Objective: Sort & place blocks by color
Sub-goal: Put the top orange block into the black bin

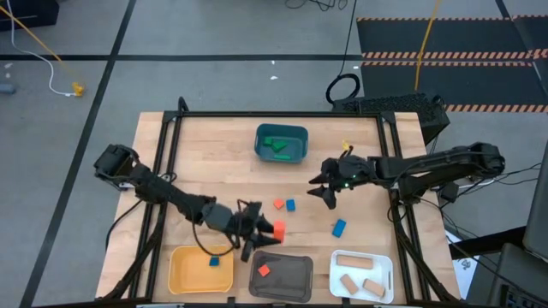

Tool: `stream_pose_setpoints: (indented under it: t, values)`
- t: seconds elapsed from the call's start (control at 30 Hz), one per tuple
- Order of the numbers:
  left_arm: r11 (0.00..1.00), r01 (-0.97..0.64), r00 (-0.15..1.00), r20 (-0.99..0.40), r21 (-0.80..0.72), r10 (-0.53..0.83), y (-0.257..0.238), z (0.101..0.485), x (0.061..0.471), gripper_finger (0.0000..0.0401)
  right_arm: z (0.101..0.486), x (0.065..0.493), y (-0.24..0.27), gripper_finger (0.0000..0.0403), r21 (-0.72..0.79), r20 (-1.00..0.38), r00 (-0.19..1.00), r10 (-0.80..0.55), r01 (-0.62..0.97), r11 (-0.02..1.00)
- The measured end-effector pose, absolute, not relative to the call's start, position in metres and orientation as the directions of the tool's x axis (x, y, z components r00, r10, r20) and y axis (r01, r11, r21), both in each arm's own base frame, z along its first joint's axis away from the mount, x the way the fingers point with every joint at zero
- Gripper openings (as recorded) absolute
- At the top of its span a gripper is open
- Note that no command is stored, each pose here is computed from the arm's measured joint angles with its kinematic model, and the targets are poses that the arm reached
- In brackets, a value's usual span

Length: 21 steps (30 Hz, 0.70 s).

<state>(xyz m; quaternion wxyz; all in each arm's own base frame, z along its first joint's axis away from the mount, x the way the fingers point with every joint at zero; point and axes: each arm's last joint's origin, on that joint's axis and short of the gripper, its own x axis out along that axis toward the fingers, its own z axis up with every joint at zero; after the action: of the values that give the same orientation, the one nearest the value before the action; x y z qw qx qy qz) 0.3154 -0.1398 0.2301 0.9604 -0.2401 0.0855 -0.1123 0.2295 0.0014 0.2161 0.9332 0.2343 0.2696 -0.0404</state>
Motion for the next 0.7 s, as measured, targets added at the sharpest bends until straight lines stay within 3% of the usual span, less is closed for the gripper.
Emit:
stream_pose_setpoints:
  t: [0.3,0.7]
  values:
    - [0.798,0.114,0.91,-0.26,-0.591,-0.322,-0.186,0.219,0.321,0.0143,0.186,0.22,0.033,0.0205,0.481,-0.742,0.654,0.147,0.367,0.796]
    - [0.66,0.015,0.862,-0.324,-0.751,-0.389,-0.216,0.198,0.315,0.0143,0.172,0.206,0.073,0.0205,0.478,-0.826,0.516,0.228,0.425,0.768]
